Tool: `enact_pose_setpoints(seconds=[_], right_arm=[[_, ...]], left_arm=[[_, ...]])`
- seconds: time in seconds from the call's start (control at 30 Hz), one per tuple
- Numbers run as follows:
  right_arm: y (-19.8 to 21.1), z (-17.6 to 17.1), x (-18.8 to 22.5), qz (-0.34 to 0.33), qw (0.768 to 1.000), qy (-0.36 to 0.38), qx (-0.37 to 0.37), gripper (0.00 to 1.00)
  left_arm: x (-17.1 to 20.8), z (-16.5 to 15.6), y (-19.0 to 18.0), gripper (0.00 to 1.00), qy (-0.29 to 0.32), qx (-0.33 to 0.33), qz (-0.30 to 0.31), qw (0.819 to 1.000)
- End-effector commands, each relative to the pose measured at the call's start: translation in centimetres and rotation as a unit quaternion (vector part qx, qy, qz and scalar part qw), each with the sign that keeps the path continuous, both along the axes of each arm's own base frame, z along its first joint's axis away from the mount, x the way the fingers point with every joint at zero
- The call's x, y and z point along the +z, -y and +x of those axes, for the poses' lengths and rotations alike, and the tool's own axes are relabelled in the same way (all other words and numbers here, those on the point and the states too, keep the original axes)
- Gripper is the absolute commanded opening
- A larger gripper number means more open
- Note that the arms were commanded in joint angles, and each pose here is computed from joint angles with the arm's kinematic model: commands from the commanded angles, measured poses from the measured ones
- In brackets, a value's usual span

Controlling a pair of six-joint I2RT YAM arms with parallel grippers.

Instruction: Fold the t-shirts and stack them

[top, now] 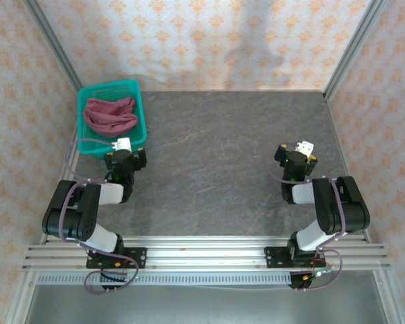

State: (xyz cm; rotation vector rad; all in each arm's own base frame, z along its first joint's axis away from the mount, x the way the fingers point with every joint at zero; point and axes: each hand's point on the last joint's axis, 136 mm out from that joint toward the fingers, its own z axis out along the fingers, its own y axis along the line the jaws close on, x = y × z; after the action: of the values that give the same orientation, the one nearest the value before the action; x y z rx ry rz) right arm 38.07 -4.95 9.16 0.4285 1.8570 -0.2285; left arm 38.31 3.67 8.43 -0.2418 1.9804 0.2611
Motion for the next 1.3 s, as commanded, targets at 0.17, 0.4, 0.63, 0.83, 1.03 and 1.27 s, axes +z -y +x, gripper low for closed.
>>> enact_pose_setpoints(seconds=[0.17,0.4,0.63,0.83,1.03,1.27], right_arm=[[-0.3,0.6,0.5,-0.004,1.000,0.006,0.007,0.99],[-2.9,0.0,4.2,0.007,0.997,-0.038,0.071,0.99],[-6.6,-2.5,9.8,0.080,0.986,-0.043,0.138,0.99],[-11.2,-3.3,12.7,0.182,0.954,-0.098,0.217,0.99],[-18.4,-4.3,14.9,0.200,0.913,-0.171,0.312,0.99],[-25.7,-4.8,17.2,0.246,0.865,-0.209,0.384,0.99]], left_arm=[[1.3,0.4,-0.3,1.00,0.020,0.009,0.001,1.000],[7.4,-0.4,2.7,1.00,0.018,-0.051,0.002,0.999],[14.2,-5.5,5.5,1.00,0.036,-0.053,-0.080,0.995],[18.0,-7.0,3.4,1.00,-0.041,0.015,-0.094,0.995],[18.6,-1.7,0.0,1.00,-0.201,0.097,-0.135,0.965],[12.8,6.5,-4.7,1.00,-0.297,0.181,-0.174,0.921]])
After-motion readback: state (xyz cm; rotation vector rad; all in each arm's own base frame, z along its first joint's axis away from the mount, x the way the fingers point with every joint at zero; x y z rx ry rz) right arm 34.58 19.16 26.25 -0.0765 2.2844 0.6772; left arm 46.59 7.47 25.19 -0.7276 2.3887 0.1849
